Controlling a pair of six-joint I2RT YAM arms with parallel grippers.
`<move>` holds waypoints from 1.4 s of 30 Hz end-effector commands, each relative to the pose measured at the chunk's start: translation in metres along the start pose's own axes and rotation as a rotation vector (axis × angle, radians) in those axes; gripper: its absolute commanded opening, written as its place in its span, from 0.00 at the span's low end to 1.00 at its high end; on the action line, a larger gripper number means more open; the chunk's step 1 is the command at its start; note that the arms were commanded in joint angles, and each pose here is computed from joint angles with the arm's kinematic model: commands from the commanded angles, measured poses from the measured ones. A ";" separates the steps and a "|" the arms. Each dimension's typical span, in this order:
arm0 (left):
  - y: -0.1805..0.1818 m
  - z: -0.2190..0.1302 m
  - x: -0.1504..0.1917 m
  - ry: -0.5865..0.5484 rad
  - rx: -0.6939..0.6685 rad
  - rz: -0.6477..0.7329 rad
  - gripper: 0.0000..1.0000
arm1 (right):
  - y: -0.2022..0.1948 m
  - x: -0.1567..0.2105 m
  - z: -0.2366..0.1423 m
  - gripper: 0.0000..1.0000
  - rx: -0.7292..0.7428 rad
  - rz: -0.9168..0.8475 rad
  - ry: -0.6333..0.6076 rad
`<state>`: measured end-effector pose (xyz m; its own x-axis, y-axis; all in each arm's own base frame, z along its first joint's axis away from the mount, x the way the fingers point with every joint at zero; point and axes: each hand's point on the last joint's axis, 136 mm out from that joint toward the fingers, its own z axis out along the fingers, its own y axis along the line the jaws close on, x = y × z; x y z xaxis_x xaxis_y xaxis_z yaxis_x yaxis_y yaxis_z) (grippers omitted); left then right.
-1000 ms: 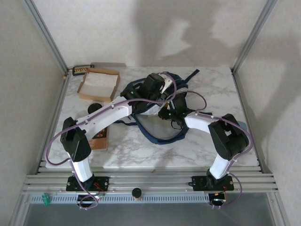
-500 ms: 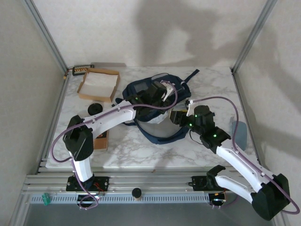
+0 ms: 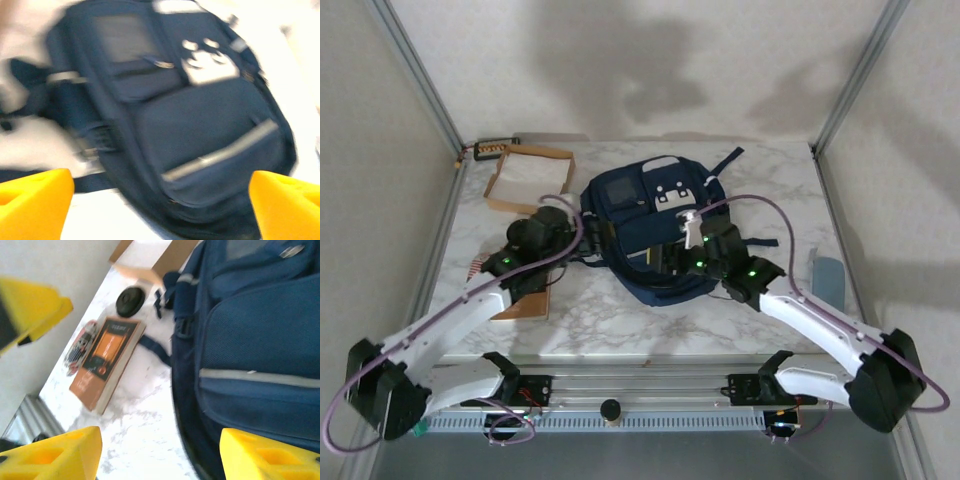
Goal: Pack the student bag
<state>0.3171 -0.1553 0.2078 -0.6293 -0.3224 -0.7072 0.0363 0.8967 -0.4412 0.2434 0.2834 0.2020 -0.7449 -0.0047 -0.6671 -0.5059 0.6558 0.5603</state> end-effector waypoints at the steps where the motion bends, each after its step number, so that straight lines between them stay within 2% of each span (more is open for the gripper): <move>1: 0.096 0.001 0.032 0.053 -0.307 -0.181 0.94 | 0.028 0.002 0.017 0.65 -0.093 0.017 0.007; 4: 0.158 -0.006 0.039 0.043 -0.492 -0.266 0.97 | 0.031 0.016 0.039 0.66 -0.091 0.041 0.053; 7: 0.196 -0.006 0.046 0.059 -0.589 -0.322 0.99 | 0.036 0.030 0.057 0.66 -0.113 0.061 0.091; 13: 0.224 0.001 0.039 0.064 -0.671 -0.317 0.99 | 0.035 0.046 0.077 0.67 -0.124 0.077 0.139; 21: 0.258 0.010 0.042 0.102 -0.765 -0.318 0.99 | 0.028 0.049 0.079 0.69 -0.080 0.058 0.159; 30: 0.265 0.030 0.061 0.174 -0.723 -0.368 0.99 | 0.021 0.051 0.079 0.70 -0.052 0.061 0.161; 32: 0.257 0.037 0.074 0.207 -0.666 -0.398 0.99 | 0.019 0.052 0.078 0.71 -0.040 0.057 0.162; 42: 0.247 0.032 0.110 0.253 -0.673 -0.411 0.99 | 0.017 0.046 0.072 0.71 -0.017 0.046 0.147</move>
<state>0.3151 0.0416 0.0318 -0.5926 -0.6227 -0.5110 -0.6399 0.7492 -0.1708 0.2278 0.3483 0.1286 -0.8455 -0.0950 -0.5254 -0.4530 0.6486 0.6117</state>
